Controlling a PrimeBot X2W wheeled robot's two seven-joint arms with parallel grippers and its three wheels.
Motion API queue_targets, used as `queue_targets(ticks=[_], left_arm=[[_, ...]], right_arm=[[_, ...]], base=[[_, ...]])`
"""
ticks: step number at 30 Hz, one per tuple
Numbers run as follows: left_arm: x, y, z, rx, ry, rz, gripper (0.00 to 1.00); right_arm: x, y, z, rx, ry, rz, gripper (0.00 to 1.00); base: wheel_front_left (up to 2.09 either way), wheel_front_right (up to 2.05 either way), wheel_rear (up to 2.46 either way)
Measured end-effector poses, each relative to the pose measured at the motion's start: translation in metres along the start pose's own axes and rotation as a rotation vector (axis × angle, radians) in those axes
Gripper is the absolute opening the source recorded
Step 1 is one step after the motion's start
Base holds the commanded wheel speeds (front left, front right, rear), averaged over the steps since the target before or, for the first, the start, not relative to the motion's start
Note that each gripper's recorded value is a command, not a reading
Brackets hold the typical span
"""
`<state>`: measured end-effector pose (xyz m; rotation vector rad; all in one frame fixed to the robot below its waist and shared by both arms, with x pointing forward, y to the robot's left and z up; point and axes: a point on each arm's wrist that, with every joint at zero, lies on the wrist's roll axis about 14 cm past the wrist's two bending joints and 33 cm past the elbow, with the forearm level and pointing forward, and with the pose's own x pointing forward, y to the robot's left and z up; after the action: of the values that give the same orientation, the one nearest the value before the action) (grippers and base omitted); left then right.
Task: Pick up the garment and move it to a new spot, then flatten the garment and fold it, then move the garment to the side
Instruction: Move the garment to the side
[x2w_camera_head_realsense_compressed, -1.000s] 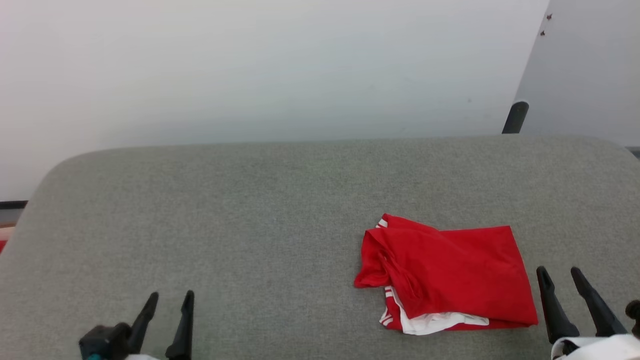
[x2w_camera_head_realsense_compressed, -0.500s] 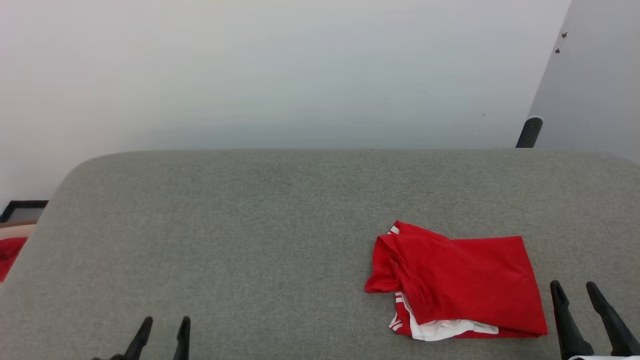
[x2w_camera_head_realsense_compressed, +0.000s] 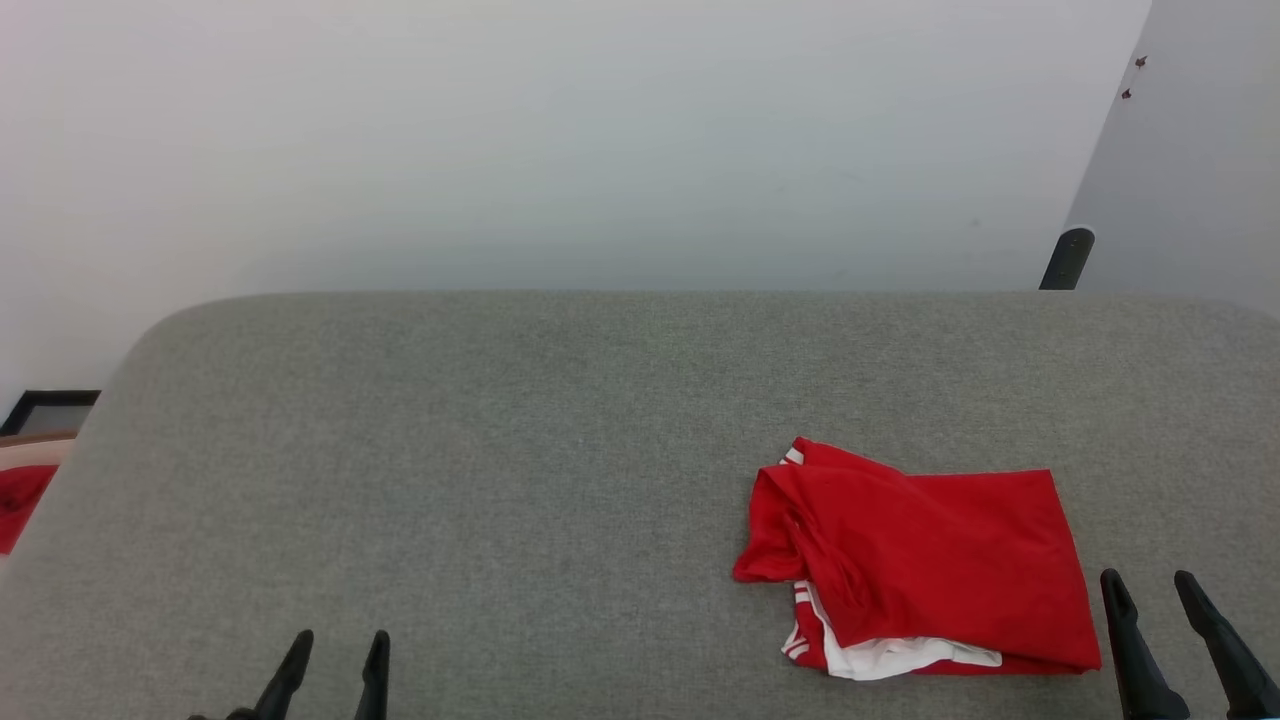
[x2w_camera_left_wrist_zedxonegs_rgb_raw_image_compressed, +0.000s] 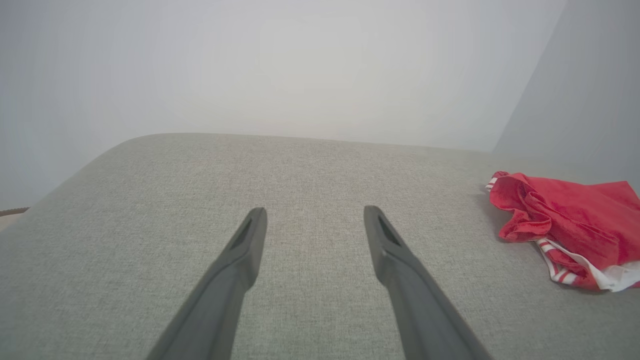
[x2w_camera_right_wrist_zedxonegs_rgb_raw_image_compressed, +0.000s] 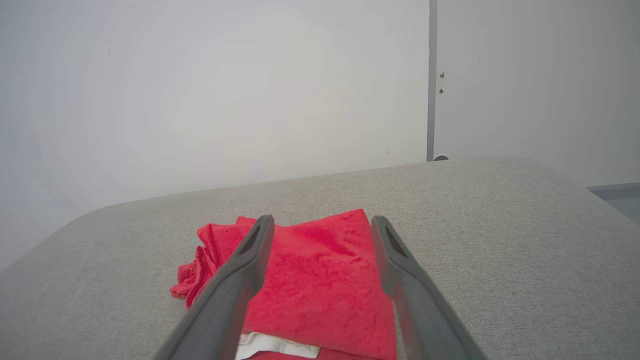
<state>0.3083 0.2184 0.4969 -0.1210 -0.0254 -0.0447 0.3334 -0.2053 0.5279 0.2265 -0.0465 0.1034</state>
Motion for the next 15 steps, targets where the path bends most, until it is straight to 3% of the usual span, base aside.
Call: queue_targets(ticks=[10,15], left_arm=[[0.001,0.000,-0.001,-0.006,0.004,0.000,1.00],[0.003,-0.004,-0.002,-0.016,0.007,-0.004,1.00]], right_arm=[[0.001,0.001,0.001,0.006,-0.011,-0.008,1.00],[0.012,0.004,-0.010,-0.036,0.098,0.027,1.00]], base=[[0.00,0.00,0.00],[0.00,0.00,0.00]])
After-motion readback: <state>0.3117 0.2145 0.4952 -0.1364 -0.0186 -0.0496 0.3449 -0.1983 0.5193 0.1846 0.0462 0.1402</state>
